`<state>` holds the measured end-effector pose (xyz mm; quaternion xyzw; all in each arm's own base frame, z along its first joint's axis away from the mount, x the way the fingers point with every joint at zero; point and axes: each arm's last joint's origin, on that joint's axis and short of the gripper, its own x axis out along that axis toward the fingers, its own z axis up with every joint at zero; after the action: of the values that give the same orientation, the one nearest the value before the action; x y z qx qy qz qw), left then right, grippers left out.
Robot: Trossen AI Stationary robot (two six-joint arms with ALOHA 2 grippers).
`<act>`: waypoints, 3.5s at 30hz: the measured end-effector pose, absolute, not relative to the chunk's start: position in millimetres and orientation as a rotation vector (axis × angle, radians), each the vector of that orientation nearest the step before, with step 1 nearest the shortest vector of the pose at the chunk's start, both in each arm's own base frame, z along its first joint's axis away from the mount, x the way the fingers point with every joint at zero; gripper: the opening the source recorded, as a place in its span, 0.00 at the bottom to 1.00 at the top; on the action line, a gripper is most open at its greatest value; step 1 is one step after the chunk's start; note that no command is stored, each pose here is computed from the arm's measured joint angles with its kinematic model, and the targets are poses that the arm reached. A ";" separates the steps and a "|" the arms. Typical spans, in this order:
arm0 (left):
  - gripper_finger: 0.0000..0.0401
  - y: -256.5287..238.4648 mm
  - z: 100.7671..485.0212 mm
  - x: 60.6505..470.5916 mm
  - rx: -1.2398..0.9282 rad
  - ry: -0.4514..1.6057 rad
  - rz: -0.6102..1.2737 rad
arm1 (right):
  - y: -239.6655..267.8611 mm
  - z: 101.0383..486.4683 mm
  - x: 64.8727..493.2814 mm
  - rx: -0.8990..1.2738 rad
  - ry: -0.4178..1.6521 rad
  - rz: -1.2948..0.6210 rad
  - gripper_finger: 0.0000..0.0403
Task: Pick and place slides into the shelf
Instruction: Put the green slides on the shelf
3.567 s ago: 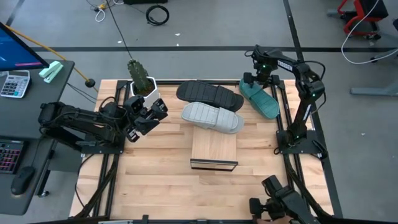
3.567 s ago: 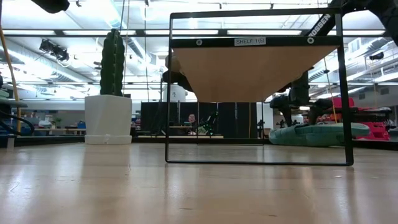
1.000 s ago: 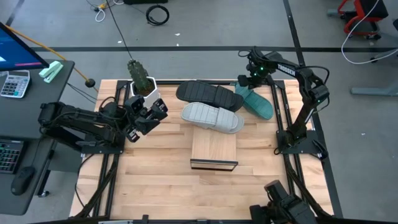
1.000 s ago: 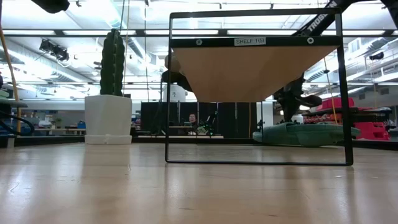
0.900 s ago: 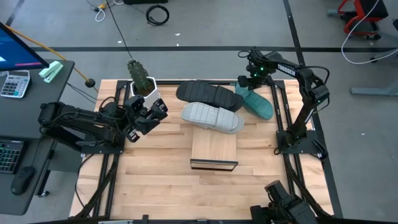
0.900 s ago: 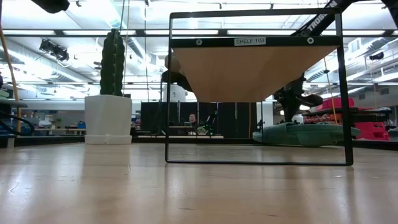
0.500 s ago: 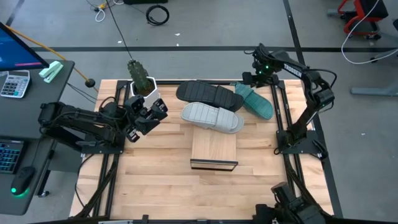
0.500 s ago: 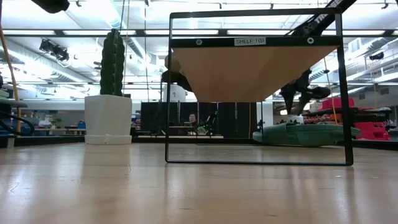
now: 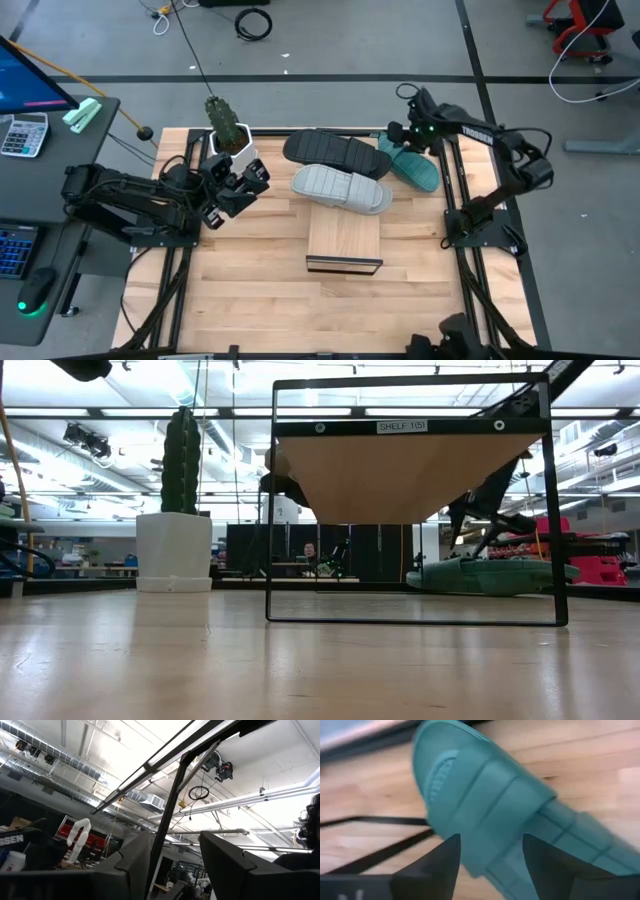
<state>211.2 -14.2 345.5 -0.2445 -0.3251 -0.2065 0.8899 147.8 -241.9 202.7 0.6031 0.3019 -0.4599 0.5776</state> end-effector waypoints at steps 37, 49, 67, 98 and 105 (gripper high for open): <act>0.43 -14.2 345.4 211.4 -0.516 -0.672 -0.431 | -220.0 161.5 151.7 1.425 0.401 -1.229 0.41; 0.44 -14.3 345.1 211.6 -0.519 -0.668 -0.431 | -221.5 161.8 153.7 1.361 0.387 -1.250 0.04; 0.44 -14.3 345.0 211.8 -0.533 -0.662 -0.437 | -214.6 190.9 143.9 1.264 0.266 -1.317 0.03; 0.44 -14.4 345.1 211.8 -0.533 -0.662 -0.438 | -181.4 272.6 114.8 1.115 -0.151 -1.225 0.03; 0.44 -14.3 345.1 211.7 -0.533 -0.663 -0.438 | -170.6 296.5 114.2 1.086 -0.254 -1.070 0.03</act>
<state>211.7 -14.3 345.1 -0.2566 -0.3189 -0.2108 0.8877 114.2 -170.6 296.5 0.4907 -0.1149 -0.4833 0.7158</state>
